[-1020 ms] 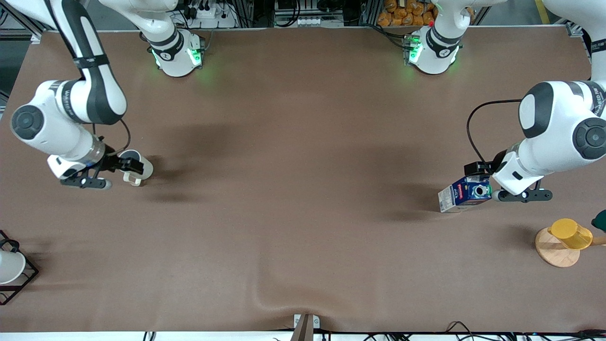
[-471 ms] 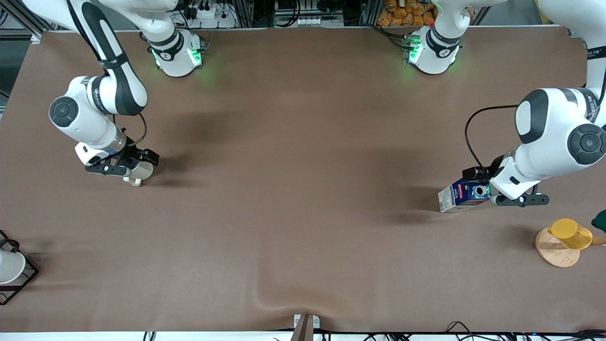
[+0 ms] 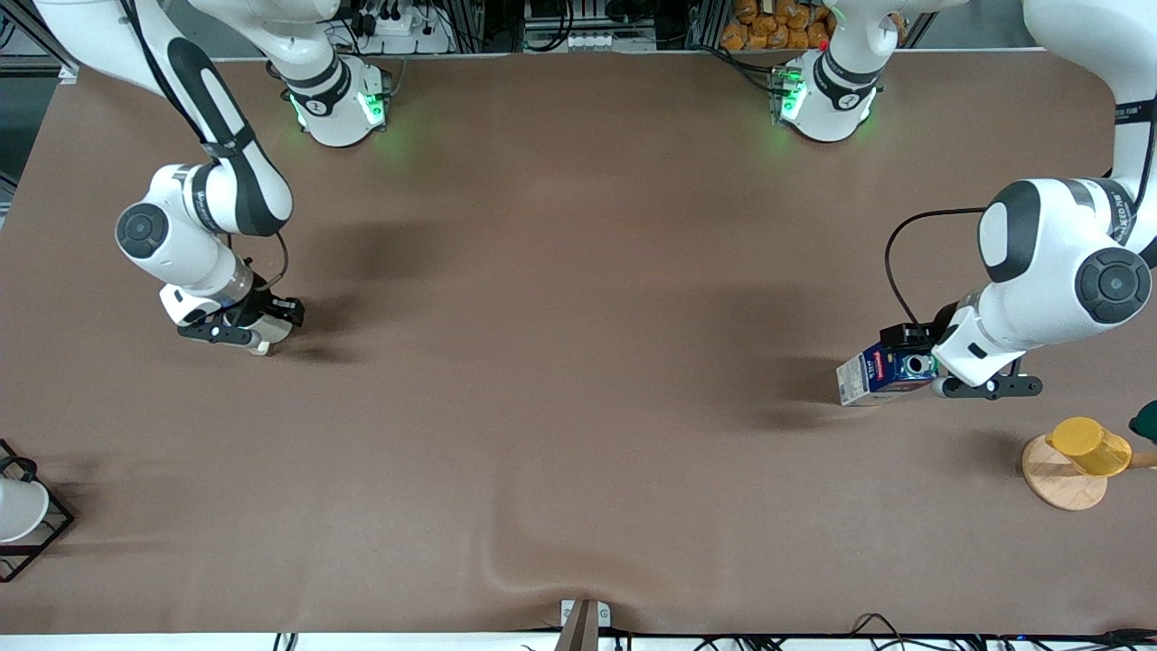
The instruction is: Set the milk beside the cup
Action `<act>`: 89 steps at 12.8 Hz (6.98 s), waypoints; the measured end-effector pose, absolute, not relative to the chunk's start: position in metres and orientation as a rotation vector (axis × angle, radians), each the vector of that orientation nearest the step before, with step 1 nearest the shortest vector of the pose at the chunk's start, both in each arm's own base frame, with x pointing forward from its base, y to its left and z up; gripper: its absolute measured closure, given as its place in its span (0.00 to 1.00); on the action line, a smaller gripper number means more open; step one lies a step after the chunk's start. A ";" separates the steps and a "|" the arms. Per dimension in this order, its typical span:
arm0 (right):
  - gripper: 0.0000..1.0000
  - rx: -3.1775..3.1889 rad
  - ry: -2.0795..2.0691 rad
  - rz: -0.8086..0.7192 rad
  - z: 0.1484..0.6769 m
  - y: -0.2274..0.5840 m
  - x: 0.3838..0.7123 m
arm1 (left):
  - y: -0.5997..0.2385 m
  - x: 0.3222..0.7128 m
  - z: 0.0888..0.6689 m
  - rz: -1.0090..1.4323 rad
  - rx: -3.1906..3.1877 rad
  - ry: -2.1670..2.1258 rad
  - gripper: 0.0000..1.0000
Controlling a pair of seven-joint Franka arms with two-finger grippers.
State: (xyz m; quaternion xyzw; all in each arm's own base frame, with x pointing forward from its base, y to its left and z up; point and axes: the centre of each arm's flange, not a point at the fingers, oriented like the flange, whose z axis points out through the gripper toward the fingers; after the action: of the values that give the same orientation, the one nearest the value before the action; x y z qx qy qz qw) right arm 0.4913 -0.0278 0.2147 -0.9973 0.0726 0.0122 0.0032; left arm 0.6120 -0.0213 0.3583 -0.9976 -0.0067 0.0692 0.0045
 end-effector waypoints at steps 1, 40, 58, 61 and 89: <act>0.69 -3.126 0.235 0.036 0.214 -0.030 0.492 | -0.021 0.612 0.358 0.218 -3.125 -0.021 0.00; 0.00 -3.147 0.326 0.050 0.467 0.218 0.608 | -0.260 0.557 0.431 0.233 -3.164 -0.122 0.31; 0.00 -3.141 0.169 0.109 0.616 0.007 0.540 | -0.569 0.356 0.389 0.243 -3.092 0.164 0.30; 0.00 -3.139 0.152 0.111 0.615 -0.001 0.540 | -0.577 0.363 0.380 0.230 -3.090 0.193 0.30; 0.00 -3.113 0.145 0.065 0.641 0.003 0.538 | -0.170 0.561 0.669 -0.236 -3.082 -0.055 0.00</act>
State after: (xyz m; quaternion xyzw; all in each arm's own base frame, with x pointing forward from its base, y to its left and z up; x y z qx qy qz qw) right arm 0.5382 0.0029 0.6410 -0.9986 0.0464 0.0209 0.0122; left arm 0.5613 -0.1701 0.6688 -0.9966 -0.0177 -0.0765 0.0249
